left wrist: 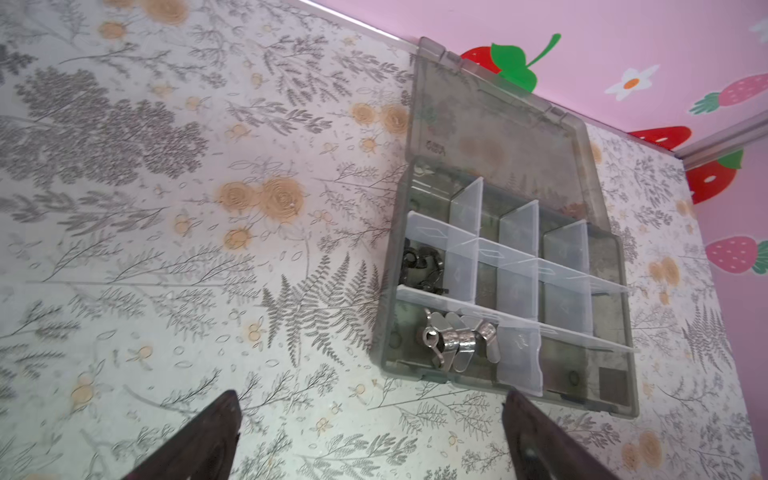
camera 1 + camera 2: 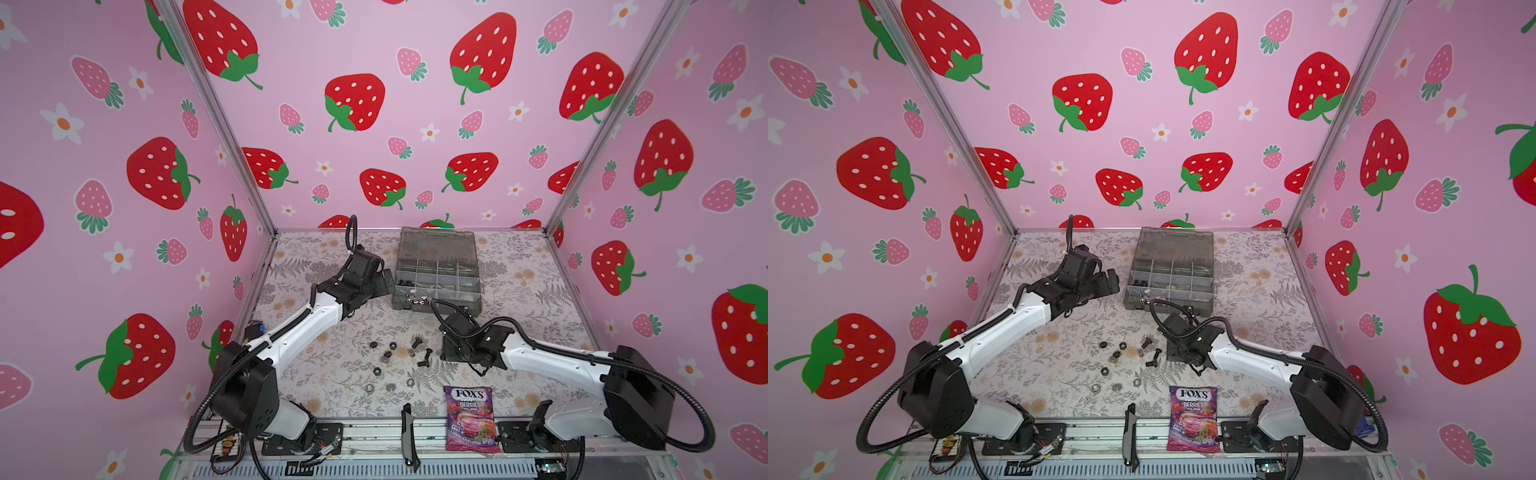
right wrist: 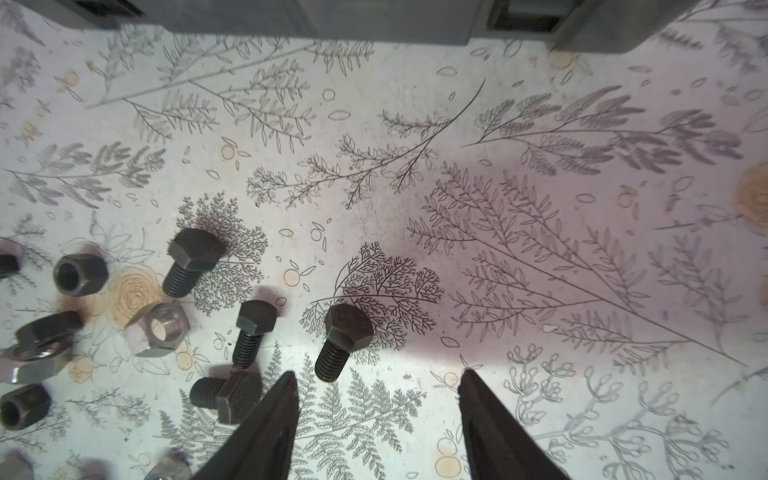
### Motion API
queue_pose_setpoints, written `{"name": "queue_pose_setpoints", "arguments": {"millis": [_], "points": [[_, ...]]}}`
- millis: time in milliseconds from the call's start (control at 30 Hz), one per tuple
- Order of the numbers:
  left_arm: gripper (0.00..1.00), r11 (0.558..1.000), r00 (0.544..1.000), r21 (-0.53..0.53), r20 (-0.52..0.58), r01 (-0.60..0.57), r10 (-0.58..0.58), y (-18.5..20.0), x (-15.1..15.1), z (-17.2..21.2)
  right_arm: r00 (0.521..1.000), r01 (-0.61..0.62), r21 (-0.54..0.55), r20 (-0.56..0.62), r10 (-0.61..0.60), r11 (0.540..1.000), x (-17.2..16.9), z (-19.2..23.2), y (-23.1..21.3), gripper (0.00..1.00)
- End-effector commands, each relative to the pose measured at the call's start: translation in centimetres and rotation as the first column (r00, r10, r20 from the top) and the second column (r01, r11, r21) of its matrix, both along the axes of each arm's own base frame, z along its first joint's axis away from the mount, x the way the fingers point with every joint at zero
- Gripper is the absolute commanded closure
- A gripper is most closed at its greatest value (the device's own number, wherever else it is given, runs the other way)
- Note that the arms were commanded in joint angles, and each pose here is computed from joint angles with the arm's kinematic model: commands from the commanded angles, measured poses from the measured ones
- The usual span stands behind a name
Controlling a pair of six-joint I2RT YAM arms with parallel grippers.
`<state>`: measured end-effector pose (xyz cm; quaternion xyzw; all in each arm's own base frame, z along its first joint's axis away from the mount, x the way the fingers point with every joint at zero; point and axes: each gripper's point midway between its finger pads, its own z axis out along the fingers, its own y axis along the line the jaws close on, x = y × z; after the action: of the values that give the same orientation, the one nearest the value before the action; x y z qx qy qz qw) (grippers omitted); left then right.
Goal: Sort the screws and nuts into containers
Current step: 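Grasp a black hex bolt with the right gripper while the left withdraws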
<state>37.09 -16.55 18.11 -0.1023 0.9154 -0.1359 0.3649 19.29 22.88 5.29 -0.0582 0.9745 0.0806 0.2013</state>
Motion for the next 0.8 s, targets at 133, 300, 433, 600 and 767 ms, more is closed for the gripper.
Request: {"name": "queue_pose_setpoints", "arguments": {"millis": [133, 300, 433, 600, 767], "points": [[0.01, 0.984, 0.984, -0.038, 0.022, -0.174, 0.175, 4.7, -2.4, -0.8, 0.997, -0.057, 0.003, -0.045, 0.057, 0.998, -0.5, -1.4, 1.3, 0.43], [0.00, 0.967, 0.967, -0.044, 0.041, -0.250, 0.252, 7.1, -4.3, -1.6, 0.995, -0.076, -0.028, -0.059, 0.074, 0.997, -0.4, -2.1, 1.5, 0.44], [0.01, 0.958, 0.956, -0.057, 0.066, -0.282, 0.286, 8.3, -5.3, -1.9, 0.995, -0.082, -0.054, -0.061, 0.078, 0.995, -0.3, -2.6, 1.3, 0.47], [0.01, 0.954, 0.952, -0.055, 0.068, -0.294, 0.298, 9.0, -5.9, -2.4, 0.996, -0.075, -0.086, -0.052, 0.071, 0.993, 0.0, -2.9, 1.0, 0.48], [0.01, 0.954, 0.953, -0.049, 0.044, -0.297, 0.299, 9.0, -6.0, -3.1, 0.995, -0.077, -0.101, -0.067, 0.070, 0.992, -0.1, -3.5, 0.7, 0.57]]}}
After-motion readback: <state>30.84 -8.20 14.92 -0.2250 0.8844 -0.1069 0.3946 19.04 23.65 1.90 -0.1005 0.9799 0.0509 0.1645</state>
